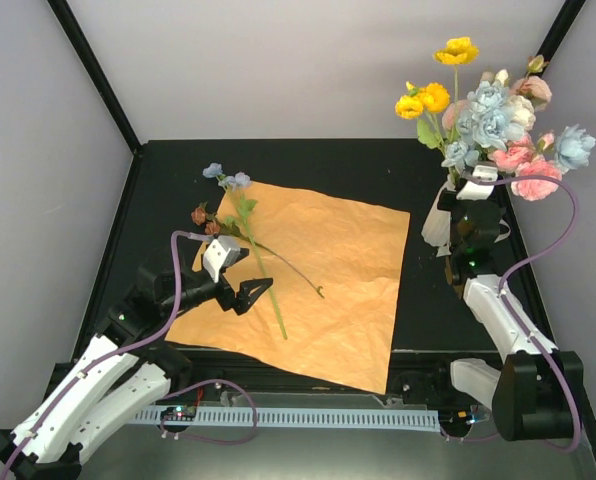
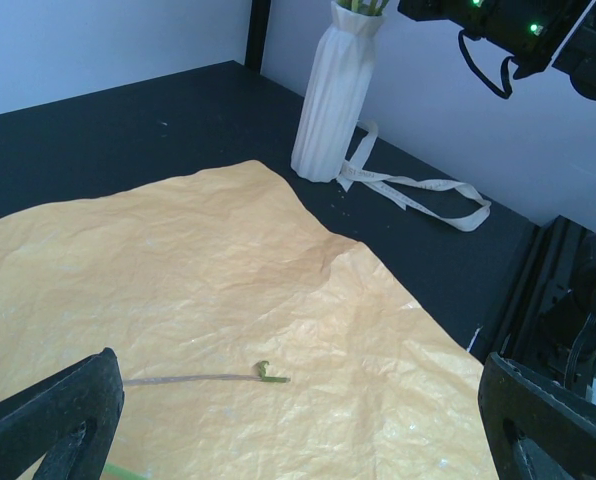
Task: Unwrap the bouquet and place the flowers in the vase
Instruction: Insert the fake flower into the vase, then pick up the fake flower from the wrapping paper.
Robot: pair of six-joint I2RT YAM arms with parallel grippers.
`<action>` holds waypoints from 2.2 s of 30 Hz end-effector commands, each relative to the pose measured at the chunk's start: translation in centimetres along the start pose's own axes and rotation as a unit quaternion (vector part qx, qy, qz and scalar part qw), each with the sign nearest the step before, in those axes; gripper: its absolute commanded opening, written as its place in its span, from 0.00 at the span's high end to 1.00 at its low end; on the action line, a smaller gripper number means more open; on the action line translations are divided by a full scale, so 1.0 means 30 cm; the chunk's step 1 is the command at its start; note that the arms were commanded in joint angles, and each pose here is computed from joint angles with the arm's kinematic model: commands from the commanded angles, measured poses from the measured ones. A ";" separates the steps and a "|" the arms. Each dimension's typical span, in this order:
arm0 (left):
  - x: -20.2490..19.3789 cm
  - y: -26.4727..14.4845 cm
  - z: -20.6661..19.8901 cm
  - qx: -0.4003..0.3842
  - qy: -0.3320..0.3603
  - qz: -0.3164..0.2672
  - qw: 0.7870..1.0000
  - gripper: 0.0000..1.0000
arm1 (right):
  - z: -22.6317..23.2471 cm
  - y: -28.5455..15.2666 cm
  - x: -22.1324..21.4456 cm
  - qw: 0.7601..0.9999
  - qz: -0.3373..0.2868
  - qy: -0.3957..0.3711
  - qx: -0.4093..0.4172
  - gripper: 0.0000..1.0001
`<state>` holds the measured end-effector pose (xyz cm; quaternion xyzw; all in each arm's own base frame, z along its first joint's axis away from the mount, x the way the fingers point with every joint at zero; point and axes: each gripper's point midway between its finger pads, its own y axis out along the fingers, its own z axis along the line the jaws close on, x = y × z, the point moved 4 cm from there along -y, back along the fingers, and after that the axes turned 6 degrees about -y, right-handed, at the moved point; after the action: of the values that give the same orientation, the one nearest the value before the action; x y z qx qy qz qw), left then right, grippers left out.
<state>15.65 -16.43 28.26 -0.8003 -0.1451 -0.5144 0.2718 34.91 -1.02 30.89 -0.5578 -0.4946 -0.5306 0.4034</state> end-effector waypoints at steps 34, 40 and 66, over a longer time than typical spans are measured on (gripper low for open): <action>-0.046 0.040 0.212 0.221 -0.132 0.064 0.964 0.01 | 0.082 -0.261 -0.089 0.917 0.232 0.308 0.106 0.51; -0.112 0.121 0.258 0.208 -0.217 0.068 0.951 0.08 | 0.108 -0.338 -0.093 0.901 0.231 0.340 0.138 0.51; -0.368 0.394 0.640 0.254 -0.362 0.093 0.892 0.51 | 0.364 -0.490 -0.142 0.864 0.278 0.297 0.296 0.51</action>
<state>29.50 -13.30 8.45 -0.8278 -0.2732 -0.0915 0.4814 22.81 10.87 24.25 -0.3456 -0.2911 -0.3709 0.8113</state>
